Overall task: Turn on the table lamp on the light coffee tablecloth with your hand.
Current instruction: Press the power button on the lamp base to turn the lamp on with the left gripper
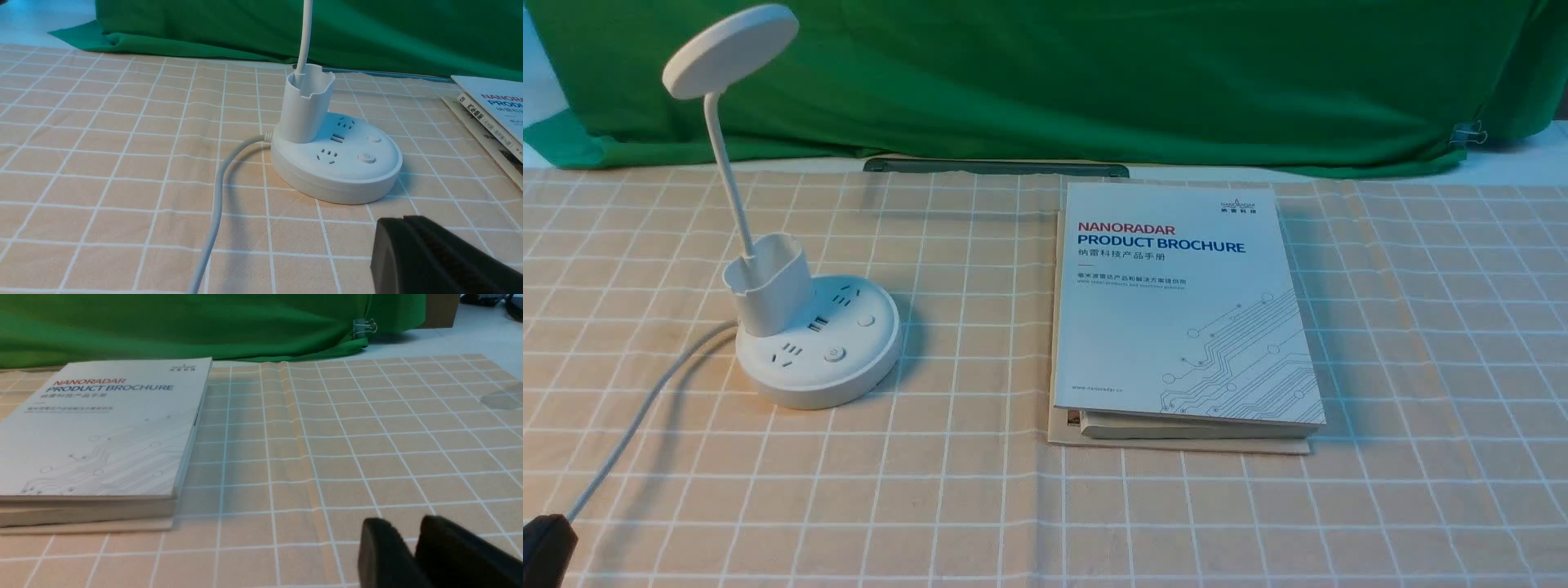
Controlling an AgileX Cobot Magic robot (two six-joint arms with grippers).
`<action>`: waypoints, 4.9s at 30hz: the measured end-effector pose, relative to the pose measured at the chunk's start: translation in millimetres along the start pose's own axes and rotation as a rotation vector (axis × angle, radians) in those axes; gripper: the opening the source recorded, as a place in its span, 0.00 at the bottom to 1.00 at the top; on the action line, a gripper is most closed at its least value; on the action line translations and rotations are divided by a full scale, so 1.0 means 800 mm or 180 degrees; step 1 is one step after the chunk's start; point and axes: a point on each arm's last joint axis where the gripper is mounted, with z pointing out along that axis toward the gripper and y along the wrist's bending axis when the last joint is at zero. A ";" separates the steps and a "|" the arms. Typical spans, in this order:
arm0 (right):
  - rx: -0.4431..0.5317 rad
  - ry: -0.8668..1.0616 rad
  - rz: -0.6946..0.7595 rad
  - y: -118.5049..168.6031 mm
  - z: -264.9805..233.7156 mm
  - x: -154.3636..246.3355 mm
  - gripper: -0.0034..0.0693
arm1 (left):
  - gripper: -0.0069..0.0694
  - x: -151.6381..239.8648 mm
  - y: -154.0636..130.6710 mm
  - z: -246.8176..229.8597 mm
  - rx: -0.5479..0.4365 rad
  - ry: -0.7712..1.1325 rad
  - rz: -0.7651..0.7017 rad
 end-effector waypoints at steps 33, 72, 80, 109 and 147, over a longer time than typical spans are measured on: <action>0.0000 0.0001 0.0000 0.000 0.000 0.000 0.37 | 0.12 0.000 0.000 0.000 0.0000 0.0000 0.0000; 0.0000 -0.0002 0.0000 0.000 0.000 0.000 0.37 | 0.12 -0.211 -0.024 -0.096 0.0195 -0.2581 0.0122; 0.0000 -0.0002 0.0000 0.000 0.000 0.000 0.37 | 0.12 -0.200 -0.015 0.009 -0.0164 -0.0054 -0.0196; 0.0000 -0.0002 0.0000 0.000 0.000 0.000 0.37 | 0.12 -0.067 -0.108 0.375 0.0122 0.2665 0.0244; 0.0000 -0.0002 0.0000 0.000 0.000 0.000 0.37 | 0.12 -0.036 -0.105 0.409 0.0043 0.2558 0.0175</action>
